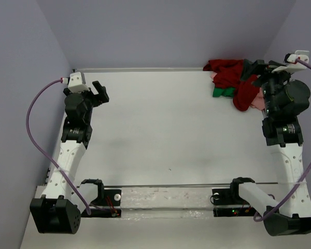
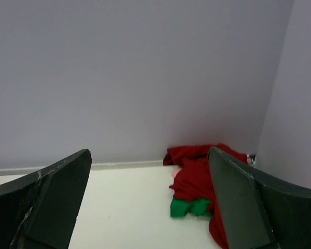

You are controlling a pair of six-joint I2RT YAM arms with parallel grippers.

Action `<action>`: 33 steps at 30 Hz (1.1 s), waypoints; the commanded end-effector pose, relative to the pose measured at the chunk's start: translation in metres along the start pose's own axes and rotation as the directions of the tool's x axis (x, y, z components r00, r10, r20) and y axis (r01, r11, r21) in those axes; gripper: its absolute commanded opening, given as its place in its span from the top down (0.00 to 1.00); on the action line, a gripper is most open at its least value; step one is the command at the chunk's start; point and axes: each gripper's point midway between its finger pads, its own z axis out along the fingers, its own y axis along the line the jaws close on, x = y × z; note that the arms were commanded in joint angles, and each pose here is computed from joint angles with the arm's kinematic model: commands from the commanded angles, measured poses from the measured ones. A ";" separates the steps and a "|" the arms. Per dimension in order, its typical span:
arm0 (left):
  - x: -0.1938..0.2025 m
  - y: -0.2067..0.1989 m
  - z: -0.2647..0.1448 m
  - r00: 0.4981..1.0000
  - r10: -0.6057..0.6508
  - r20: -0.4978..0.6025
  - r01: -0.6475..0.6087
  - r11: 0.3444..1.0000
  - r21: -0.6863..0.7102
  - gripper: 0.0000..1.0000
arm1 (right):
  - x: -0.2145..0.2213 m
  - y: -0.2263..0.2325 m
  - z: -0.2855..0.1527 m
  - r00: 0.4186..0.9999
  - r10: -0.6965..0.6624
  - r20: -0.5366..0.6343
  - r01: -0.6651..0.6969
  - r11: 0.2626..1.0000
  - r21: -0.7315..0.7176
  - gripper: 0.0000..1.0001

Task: Fold and stack the t-shirts
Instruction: Grab crumpled tshirt from the corner of the board with the right arm

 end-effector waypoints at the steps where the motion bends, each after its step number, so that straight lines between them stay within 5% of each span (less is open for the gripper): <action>1: -0.021 0.001 -0.005 0.998 0.013 0.065 -0.012 1.000 -0.011 0.01 | -0.071 0.018 -0.006 0.979 -0.096 0.178 0.112 0.990 -0.082 0.00; 4: -0.020 0.006 -0.007 0.998 0.000 0.067 0.003 0.999 -0.041 0.01 | -0.075 -0.007 0.004 0.983 -0.081 0.162 0.071 0.995 0.066 0.00; 14: -0.015 0.002 -0.011 0.998 0.010 0.064 -0.010 1.000 -0.003 0.01 | -0.032 -0.037 0.019 0.995 -0.093 0.030 0.084 0.972 0.220 0.00; 22: -0.031 -0.001 -0.016 0.995 0.020 0.100 -0.020 1.000 0.002 0.01 | 0.006 -0.030 0.026 0.999 0.023 -0.039 -0.015 0.982 0.191 0.00; 29: -0.035 -0.003 -0.011 0.993 0.027 0.118 -0.028 1.000 0.010 0.01 | 0.009 -0.013 0.046 0.966 -0.211 -0.152 0.217 0.976 0.023 0.00; 33: -0.033 -0.006 -0.002 0.995 0.040 0.094 -0.043 0.999 0.022 0.01 | 0.004 -0.023 0.049 0.969 -0.198 -0.150 0.213 0.972 0.095 0.00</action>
